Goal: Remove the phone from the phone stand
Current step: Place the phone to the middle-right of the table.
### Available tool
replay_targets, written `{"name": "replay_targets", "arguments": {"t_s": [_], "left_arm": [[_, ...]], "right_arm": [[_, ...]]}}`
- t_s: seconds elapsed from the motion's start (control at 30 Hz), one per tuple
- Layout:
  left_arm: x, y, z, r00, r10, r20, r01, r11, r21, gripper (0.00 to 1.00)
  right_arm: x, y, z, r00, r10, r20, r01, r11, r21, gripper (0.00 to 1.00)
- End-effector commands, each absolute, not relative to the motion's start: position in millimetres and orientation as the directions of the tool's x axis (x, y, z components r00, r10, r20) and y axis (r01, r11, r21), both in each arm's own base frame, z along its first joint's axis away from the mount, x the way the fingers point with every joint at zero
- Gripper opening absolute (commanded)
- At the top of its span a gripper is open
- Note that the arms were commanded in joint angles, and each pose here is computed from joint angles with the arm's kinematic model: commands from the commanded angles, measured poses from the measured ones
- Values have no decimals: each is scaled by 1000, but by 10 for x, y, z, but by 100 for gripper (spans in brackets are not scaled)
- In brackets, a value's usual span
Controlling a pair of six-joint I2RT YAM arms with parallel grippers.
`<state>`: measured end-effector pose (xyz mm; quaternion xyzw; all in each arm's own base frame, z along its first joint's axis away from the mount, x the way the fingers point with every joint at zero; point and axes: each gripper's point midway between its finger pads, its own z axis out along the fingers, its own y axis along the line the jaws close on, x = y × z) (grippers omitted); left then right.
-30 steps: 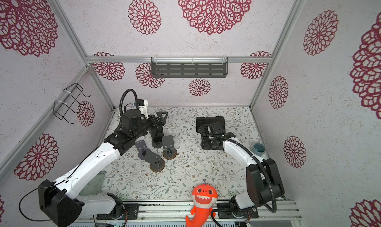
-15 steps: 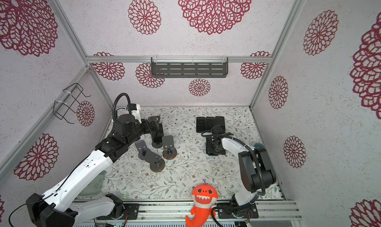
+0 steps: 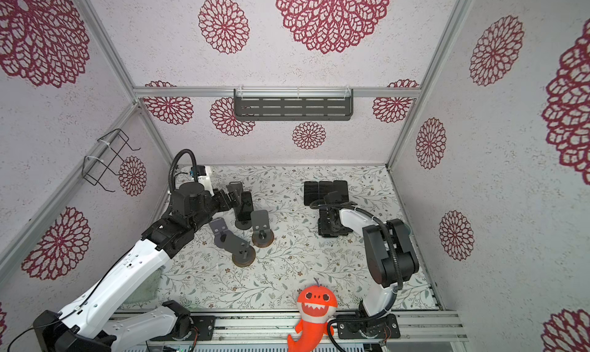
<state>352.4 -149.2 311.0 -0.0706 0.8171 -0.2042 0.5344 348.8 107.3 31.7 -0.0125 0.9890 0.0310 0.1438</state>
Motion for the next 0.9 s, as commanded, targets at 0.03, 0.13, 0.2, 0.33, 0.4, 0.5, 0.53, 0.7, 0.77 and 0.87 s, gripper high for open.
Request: {"name": "replay_targets", "arguments": {"t_s": [0.03,0.13,0.2,0.33,0.4,0.5,0.53,0.7,0.77,0.87], "left_arm": [[3529,-1423,3082,-411,-329,-850,84,915,-394,99],[3531,-1425,3067,-411,-327,-851,85,916,-393,100],[3539,-1418,3054,-412,-327,-850,82,916,-392,100],[3548,-1421,3038,-414,-328,-849,81,916,-394,100],[3552,-1414,3026,-414,-328,-849,78,916,-393,100],[3550,-1416,3005,-418,-329,-847,77,916,-394,100],[3549,-1415,2994,-419,-330,-846,75,916,-394,100],[3547,-1399,2981,-419,-330,-846,70,917,-393,100],[3542,-1402,2970,-422,-328,-845,70,917,-392,100],[3542,-1395,2970,-422,-330,-844,69,917,-393,100]], "right_arm": [[3663,1054,446,-938,-1,-346,-17,999,44,55],[3667,1036,426,-938,4,-347,-9,999,36,59],[3679,1039,424,-936,8,-351,-6,999,39,60],[3715,1053,426,-932,12,-361,-4,999,44,67],[3730,1062,427,-932,12,-362,-6,999,46,69],[3752,1084,426,-932,12,-363,-9,998,55,73],[3762,1082,430,-931,13,-364,-8,998,55,74],[3770,1096,397,-935,9,-356,-12,998,55,77],[3773,1100,394,-935,8,-355,-13,998,56,78],[3766,1094,392,-936,9,-353,-10,998,54,80]]}}
